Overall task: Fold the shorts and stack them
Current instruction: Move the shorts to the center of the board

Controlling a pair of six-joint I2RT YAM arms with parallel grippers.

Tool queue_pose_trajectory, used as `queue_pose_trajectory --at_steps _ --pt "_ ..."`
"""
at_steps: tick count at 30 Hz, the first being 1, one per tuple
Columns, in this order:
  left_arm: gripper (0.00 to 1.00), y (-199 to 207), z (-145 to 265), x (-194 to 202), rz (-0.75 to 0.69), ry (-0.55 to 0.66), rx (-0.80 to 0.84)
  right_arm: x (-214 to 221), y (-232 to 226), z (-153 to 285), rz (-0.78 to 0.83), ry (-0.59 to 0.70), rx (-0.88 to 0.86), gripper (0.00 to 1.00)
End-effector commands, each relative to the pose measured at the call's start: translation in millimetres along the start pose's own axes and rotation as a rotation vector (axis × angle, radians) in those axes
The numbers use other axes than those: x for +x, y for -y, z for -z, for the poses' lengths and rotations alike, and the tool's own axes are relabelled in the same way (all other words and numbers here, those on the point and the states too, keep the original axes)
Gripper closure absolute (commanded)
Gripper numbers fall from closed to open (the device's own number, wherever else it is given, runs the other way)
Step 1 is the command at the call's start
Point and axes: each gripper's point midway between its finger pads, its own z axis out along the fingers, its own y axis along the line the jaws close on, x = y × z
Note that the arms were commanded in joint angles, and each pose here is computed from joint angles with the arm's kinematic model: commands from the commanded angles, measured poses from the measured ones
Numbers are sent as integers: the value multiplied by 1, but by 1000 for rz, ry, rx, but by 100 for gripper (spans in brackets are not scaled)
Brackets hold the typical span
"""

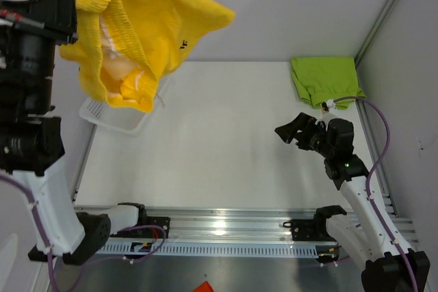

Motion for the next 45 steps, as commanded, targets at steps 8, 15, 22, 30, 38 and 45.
queue_pose_trajectory --at_steps 8,15,22,30,38,45 --pt "100 52 44 37 278 -128 299 -14 -110 23 176 33 -389 1" --pt "100 34 72 123 425 -273 291 3 -160 61 261 15 -544 0" --pt "100 48 99 208 527 -436 320 40 -185 68 290 -95 -656 1" --pt "100 50 107 256 539 -541 302 42 -187 17 374 -8 -514 4" --pt "100 39 123 299 547 -649 275 30 -191 -18 394 36 -447 7" --pt "100 37 142 326 568 -735 276 23 -174 -43 419 60 -288 9"
